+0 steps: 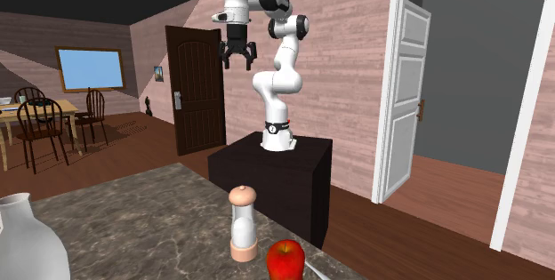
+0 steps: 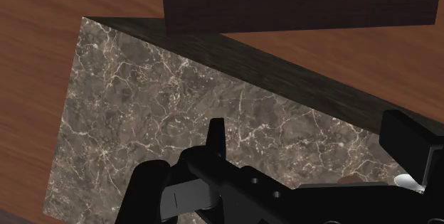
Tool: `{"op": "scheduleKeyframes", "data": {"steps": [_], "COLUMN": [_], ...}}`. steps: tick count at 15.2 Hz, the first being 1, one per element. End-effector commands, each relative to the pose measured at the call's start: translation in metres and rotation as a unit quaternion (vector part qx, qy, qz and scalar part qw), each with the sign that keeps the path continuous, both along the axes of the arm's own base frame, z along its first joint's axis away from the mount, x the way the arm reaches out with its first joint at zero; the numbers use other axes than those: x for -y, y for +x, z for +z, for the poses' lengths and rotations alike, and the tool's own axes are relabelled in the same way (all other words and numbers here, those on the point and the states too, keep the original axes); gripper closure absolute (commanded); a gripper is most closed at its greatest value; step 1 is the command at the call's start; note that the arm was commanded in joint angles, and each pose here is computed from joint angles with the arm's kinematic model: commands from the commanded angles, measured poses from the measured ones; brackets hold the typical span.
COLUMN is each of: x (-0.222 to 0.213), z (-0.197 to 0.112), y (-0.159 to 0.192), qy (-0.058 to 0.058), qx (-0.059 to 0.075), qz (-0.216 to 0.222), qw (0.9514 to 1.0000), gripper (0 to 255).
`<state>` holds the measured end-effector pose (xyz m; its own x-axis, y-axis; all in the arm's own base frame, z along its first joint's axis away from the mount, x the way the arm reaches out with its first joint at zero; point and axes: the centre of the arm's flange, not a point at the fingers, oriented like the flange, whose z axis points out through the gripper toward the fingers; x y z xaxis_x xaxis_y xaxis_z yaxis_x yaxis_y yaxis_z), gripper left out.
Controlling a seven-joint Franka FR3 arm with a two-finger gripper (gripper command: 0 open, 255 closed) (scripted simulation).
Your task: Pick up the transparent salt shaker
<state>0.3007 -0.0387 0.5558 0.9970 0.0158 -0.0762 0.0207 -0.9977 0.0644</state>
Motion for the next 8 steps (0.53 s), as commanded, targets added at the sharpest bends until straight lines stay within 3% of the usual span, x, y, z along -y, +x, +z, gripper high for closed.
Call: {"op": "scheduleKeyframes", "data": {"steps": [1, 8], "x": [0.0, -0.051], "z": [0.0, -0.05], "y": [0.0, 0.062], "qy": [0.0, -0.007], "qx": [0.0, -0.002], "qz": [0.0, -0.025], "qw": [1.0, 0.9997], "gripper": [0, 0]}}
